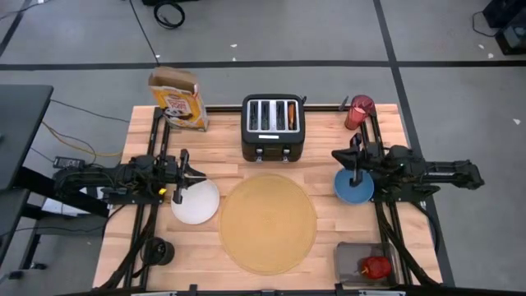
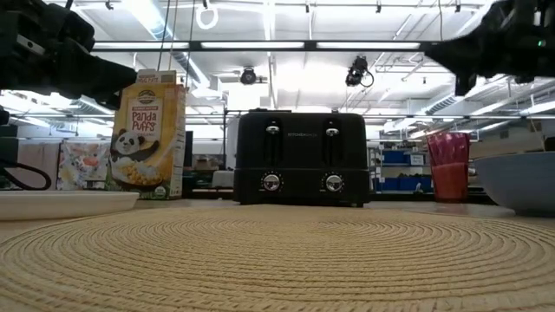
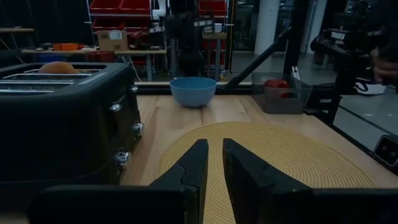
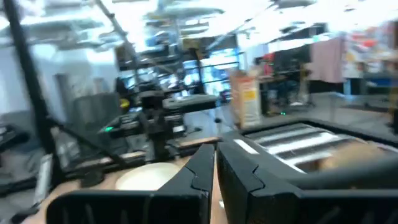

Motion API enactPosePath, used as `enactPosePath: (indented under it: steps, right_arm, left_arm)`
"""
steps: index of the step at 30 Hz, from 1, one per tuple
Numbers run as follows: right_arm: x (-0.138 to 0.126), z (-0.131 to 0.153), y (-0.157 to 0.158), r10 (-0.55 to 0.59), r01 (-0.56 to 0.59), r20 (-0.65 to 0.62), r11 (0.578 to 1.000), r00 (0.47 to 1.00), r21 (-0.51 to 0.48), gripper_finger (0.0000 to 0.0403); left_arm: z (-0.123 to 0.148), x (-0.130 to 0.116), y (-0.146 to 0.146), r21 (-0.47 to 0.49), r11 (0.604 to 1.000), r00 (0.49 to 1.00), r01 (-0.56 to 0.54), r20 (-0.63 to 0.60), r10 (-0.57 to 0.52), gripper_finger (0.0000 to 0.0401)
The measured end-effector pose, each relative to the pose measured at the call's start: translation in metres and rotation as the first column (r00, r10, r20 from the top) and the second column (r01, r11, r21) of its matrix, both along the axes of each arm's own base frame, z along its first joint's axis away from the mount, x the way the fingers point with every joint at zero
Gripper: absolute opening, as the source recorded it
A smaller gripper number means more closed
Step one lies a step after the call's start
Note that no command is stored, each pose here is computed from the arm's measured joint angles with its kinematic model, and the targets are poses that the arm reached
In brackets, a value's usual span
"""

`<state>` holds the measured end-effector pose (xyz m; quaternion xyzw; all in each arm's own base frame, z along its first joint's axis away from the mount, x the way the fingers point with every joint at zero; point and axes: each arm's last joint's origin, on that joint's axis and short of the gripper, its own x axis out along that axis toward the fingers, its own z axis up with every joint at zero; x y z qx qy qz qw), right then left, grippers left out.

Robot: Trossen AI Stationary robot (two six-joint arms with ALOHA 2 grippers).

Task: Arrange a breakfast setting
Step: Put the bowl on the placemat

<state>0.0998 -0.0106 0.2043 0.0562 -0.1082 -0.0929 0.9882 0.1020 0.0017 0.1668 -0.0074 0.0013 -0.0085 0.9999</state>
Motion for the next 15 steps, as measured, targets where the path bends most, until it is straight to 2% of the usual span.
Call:
enactPosePath:
  steps: [6, 10, 15]
  right_arm:
    - [0.012, 0.045, 0.006, 0.092, -0.089, -0.059, 0.995, 0.994, 0.047, 0.0021]
    - [0.027, 0.076, 0.011, 0.156, -0.122, -0.152, 0.969, 0.976, 0.216, 0.0011]
    - [0.049, 0.11, 0.018, 0.222, -0.087, -0.271, 0.897, 0.937, 0.434, 0.0007]
  left_arm:
    - [0.0, 0.0, 0.0, 0.0, 1.0, 1.0, 0.0, 0.0, 0.0, 0.0057]
    - [0.0, 0.0, 0.0, 0.0, 1.0, 1.0, 0.0, 0.0, 0.0, 0.0057]
    - [0.0, 0.0, 0.0, 0.0, 1.0, 1.0, 0.0, 0.001, 0.0, 0.0057]
